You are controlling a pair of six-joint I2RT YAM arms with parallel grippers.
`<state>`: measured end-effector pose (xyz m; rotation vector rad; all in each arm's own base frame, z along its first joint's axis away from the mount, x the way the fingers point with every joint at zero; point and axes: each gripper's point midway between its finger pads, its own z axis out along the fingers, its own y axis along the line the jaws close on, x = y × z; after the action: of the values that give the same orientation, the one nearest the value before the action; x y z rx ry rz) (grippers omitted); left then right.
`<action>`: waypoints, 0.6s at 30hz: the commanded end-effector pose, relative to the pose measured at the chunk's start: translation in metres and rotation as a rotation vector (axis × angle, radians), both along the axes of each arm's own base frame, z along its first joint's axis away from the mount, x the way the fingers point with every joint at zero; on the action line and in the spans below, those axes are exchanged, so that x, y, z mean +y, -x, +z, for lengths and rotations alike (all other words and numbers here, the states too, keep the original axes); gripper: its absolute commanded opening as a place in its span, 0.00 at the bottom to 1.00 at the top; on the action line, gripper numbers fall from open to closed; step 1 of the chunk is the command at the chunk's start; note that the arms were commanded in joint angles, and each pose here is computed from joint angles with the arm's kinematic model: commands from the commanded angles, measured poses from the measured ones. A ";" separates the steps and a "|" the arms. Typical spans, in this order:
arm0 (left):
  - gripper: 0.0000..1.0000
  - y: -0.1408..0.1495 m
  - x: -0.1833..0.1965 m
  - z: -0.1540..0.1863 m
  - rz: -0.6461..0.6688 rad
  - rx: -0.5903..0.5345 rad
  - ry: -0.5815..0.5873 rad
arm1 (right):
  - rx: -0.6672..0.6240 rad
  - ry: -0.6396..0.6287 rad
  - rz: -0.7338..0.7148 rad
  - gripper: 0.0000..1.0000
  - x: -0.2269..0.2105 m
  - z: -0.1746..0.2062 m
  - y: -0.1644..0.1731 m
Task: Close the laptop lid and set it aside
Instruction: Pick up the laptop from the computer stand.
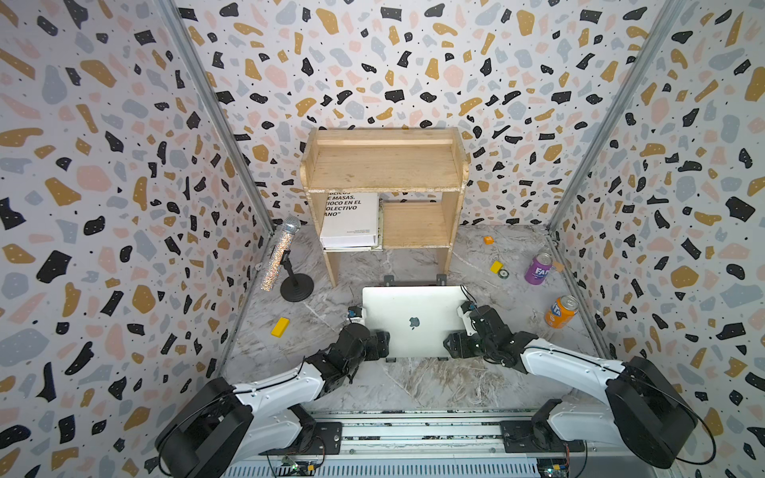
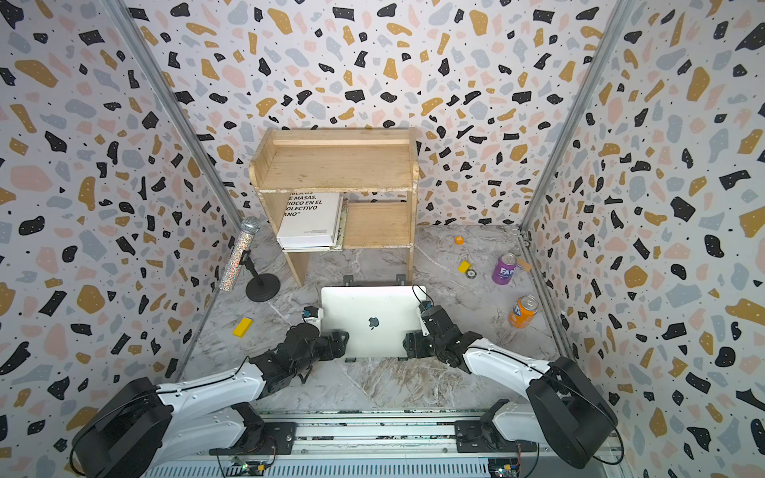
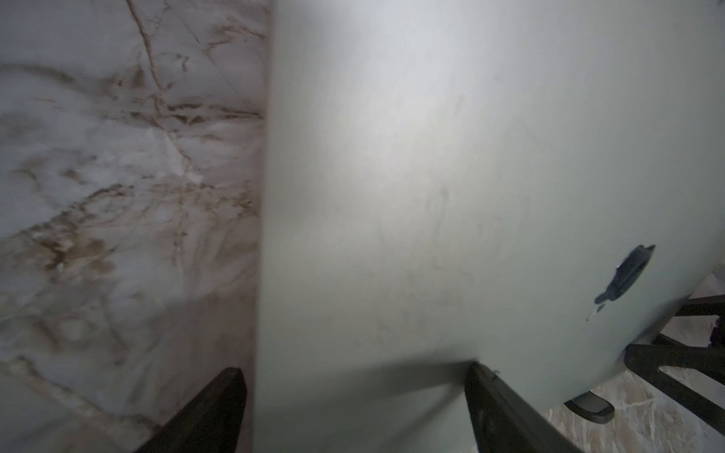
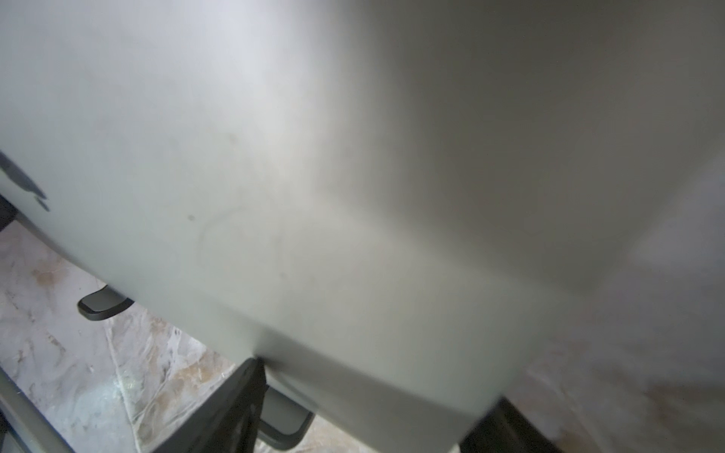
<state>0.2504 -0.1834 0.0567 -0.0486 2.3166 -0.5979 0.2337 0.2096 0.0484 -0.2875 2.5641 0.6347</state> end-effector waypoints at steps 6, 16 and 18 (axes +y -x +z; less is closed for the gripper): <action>0.87 0.004 -0.019 0.008 -0.085 -0.007 0.071 | -0.011 -0.116 0.022 0.76 0.021 0.014 -0.006; 0.87 0.005 -0.027 0.035 -0.111 -0.022 0.119 | -0.015 -0.201 0.045 0.72 0.036 0.033 -0.007; 0.87 0.005 -0.027 0.038 -0.109 -0.023 0.120 | -0.022 -0.211 0.045 0.72 0.036 0.038 -0.007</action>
<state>0.2379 -0.1866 0.0571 -0.0145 2.3627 -0.6459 0.2328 0.2214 0.0518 -0.2773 2.5592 0.7423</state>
